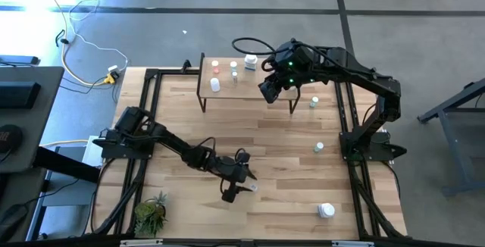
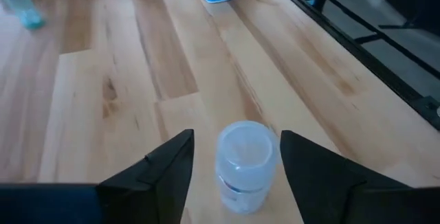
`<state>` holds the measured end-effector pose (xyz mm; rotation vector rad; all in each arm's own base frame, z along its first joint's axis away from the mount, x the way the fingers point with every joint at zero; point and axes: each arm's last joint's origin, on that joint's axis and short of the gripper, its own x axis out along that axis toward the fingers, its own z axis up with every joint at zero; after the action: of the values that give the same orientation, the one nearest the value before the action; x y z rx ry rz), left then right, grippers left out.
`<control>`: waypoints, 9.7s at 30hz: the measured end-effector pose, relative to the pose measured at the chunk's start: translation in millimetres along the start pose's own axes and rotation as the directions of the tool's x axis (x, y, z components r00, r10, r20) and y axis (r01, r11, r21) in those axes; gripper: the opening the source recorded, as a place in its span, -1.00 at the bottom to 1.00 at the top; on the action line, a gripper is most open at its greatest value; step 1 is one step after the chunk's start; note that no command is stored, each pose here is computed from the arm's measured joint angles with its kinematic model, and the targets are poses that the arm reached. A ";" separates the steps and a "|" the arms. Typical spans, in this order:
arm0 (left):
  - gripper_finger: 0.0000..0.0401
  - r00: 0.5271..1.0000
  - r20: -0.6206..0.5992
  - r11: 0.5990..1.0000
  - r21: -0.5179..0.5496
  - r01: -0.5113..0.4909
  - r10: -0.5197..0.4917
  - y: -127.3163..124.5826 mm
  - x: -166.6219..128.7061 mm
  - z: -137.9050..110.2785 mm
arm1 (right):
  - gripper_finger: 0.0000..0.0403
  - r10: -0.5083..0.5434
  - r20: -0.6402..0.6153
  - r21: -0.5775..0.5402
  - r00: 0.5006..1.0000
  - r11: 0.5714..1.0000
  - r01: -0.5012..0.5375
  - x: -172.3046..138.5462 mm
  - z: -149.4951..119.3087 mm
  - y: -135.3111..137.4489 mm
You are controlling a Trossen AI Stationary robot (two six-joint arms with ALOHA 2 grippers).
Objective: Pick and place medicine bottles onto shelf by color
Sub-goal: Put the white pill bottle on the shelf, then put the blue pill bottle on the shelf
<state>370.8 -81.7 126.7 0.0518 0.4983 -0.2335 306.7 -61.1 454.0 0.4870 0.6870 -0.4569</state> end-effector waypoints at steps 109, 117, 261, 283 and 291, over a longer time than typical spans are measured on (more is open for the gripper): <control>-0.29 0.567 0.050 0.534 -0.412 -0.738 0.822 185.9 -202.9 143.1 | -0.14 -0.142 0.137 -0.100 0.980 0.983 0.157 -97.9 -22.8 -30.3; -0.29 0.550 -0.017 0.491 -0.429 -0.758 0.835 197.8 -162.9 125.6 | -0.14 -0.143 0.136 -0.149 0.980 0.975 0.163 -97.9 -23.0 -30.4; 0.17 0.875 -0.206 0.742 -0.466 -0.482 0.439 141.0 -184.0 101.5 | -0.14 -0.290 -0.130 -0.087 0.948 0.956 0.281 -94.1 -104.8 -72.5; 0.17 0.848 -0.040 0.711 -0.526 -0.467 0.528 126.9 -197.0 68.0 | -0.14 -0.126 -0.402 0.357 0.907 0.890 0.282 -54.9 -209.1 -83.3; 0.17 0.848 0.075 0.750 -0.511 -0.419 0.525 128.2 -198.0 78.7 | -0.14 -0.148 -0.478 0.378 0.866 0.855 0.355 -25.8 -241.1 -80.1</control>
<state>268.8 76.0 289.8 -0.3299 0.2986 0.3957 128.8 16.7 288.2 0.9704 1.0947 -0.7885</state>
